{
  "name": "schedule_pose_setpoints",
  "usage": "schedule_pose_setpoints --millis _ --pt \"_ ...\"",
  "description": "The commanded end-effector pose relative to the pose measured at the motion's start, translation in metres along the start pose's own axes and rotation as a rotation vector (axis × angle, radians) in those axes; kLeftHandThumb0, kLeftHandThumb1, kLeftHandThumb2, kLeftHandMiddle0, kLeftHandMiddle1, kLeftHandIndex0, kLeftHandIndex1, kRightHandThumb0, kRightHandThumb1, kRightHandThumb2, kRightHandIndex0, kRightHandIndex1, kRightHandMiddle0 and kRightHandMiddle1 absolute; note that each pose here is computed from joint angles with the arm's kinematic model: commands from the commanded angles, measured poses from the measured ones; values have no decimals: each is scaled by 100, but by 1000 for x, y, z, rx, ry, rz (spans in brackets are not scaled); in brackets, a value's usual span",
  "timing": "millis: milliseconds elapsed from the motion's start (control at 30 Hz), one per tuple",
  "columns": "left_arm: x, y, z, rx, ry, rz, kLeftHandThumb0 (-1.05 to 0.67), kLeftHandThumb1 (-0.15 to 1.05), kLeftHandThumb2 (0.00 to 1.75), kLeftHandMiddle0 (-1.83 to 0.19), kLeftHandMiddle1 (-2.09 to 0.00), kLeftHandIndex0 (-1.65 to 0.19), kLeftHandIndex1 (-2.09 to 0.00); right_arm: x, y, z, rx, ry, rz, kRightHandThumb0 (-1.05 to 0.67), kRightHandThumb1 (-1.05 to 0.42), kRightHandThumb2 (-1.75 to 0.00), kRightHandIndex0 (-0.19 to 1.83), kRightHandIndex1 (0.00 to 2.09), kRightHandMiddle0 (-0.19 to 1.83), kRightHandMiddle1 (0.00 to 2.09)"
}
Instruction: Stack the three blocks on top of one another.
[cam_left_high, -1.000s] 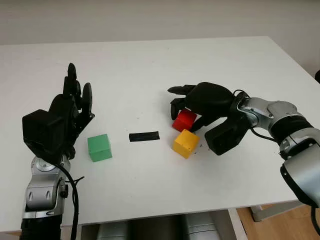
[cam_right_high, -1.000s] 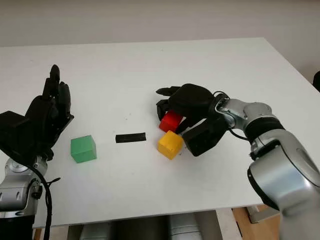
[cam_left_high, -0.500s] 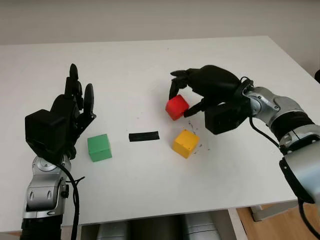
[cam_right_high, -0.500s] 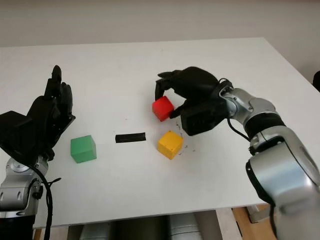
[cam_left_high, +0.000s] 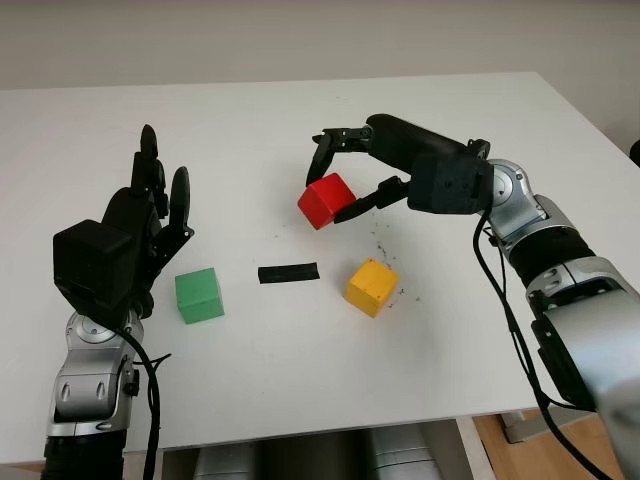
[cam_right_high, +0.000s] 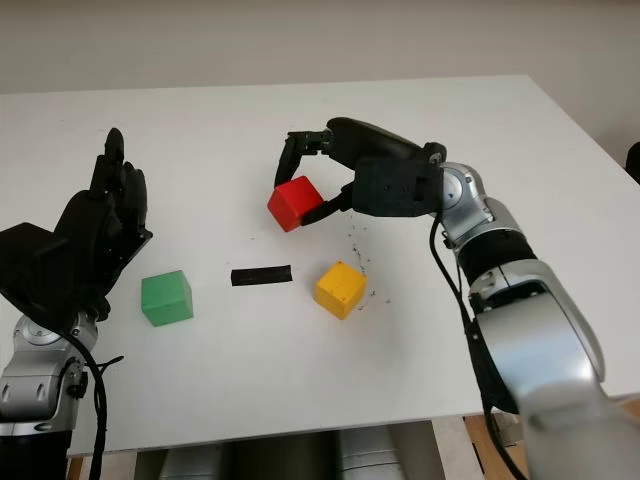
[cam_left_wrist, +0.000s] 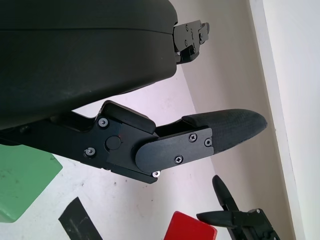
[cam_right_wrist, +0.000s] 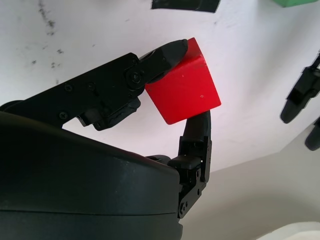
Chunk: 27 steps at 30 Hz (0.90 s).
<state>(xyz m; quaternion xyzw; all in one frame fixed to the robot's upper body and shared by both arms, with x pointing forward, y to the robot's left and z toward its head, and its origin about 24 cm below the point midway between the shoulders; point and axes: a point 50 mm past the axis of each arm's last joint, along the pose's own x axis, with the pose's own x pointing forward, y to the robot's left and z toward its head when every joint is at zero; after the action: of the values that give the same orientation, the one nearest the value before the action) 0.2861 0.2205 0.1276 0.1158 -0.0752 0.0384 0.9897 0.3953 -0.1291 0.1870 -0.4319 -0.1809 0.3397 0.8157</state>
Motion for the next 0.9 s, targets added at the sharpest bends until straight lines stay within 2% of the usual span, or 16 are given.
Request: schedule_pose_setpoints --millis 0,300,667,867 --pt "0 -1 2 11 -13 3 -81 105 68 19 0 19 0 3 -1 5 42 -28 -13 -41 -89 -5 32 6 46 144" --pt "-1 0 3 2 -15 15 -82 105 68 19 0 19 0 16 18 13 217 -72 59 -47 -89 -5 27 4 45 151" --pt "-2 -2 3 -8 -13 20 -80 105 69 19 0 19 0 23 35 24 34 -74 177 -46 -90 -5 22 3 46 156" --pt "-3 -2 2 -17 -15 25 -81 105 69 19 0 19 0 23 41 24 -19 -87 191 -42 -88 -5 21 3 46 158"
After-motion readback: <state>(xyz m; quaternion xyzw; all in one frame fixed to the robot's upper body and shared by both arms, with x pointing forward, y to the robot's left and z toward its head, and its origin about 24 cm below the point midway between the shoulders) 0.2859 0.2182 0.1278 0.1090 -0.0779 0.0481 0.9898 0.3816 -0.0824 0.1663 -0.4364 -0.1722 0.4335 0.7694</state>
